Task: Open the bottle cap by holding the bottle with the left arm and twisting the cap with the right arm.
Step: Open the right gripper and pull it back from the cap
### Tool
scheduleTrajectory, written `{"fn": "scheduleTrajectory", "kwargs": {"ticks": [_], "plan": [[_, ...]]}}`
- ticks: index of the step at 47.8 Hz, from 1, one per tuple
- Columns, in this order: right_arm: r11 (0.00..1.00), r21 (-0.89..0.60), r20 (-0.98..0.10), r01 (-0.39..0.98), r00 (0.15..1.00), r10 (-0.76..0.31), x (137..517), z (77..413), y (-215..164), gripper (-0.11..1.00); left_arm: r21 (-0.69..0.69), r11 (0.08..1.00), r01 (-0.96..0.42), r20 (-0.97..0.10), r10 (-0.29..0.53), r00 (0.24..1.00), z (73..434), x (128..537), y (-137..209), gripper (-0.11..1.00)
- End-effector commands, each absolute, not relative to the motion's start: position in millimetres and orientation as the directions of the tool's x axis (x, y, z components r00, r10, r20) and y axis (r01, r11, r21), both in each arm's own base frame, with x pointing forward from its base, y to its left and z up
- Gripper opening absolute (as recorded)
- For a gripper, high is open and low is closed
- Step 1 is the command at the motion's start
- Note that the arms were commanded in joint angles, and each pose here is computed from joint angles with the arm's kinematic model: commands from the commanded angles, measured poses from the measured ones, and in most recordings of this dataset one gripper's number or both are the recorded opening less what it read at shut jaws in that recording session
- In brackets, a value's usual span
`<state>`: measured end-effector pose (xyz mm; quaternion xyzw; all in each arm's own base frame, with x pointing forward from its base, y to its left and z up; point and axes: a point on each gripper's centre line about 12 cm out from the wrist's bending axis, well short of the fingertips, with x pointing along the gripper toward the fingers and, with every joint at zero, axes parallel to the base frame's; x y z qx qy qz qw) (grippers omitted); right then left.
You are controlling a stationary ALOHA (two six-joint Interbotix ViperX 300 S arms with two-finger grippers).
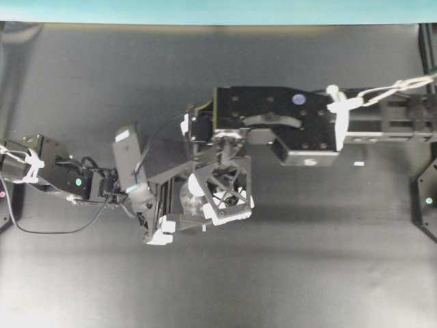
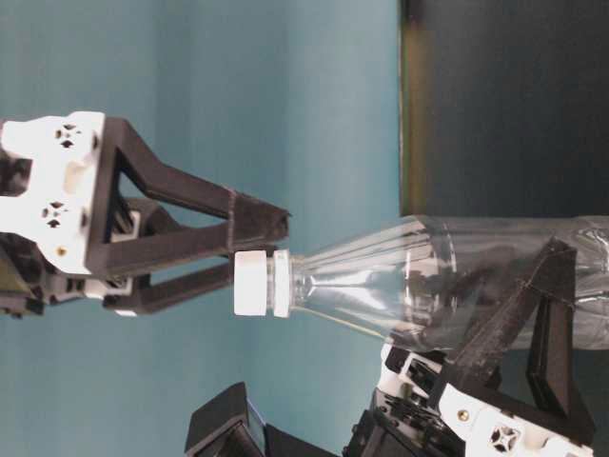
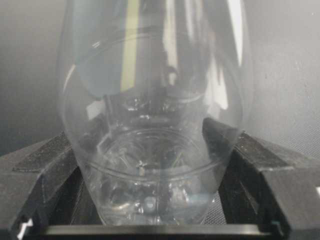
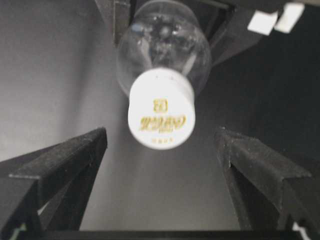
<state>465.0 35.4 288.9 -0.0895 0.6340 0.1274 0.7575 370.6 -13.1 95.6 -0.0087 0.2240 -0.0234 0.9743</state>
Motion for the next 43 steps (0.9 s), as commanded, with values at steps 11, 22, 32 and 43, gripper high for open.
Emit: {"fn": "scheduleTrajectory", "kwargs": {"ticks": [11,22,32,43], "plan": [[0.968,0.023,-0.965,-0.252,0.248,0.087,433,324,39,0.83,-0.018,0.999,0.048,-0.444,-0.051,0.894,94,372,-14,0.80],[0.984,0.040,-0.956,-0.172,0.280,0.088,415,324,37,0.83,-0.020,0.999,0.050,-0.439,-0.054,0.897,95,373,-15,0.80],[0.989,0.053,-0.950,-0.134,0.297,0.091,408,323,40,0.83,-0.027,0.999,0.043,-0.422,-0.050,0.905,101,379,-13,0.93],[0.990,0.055,-0.944,-0.130,0.316,0.093,404,330,40,0.83,-0.022,0.999,0.045,-0.425,-0.050,0.904,101,380,-13,0.96]]}}
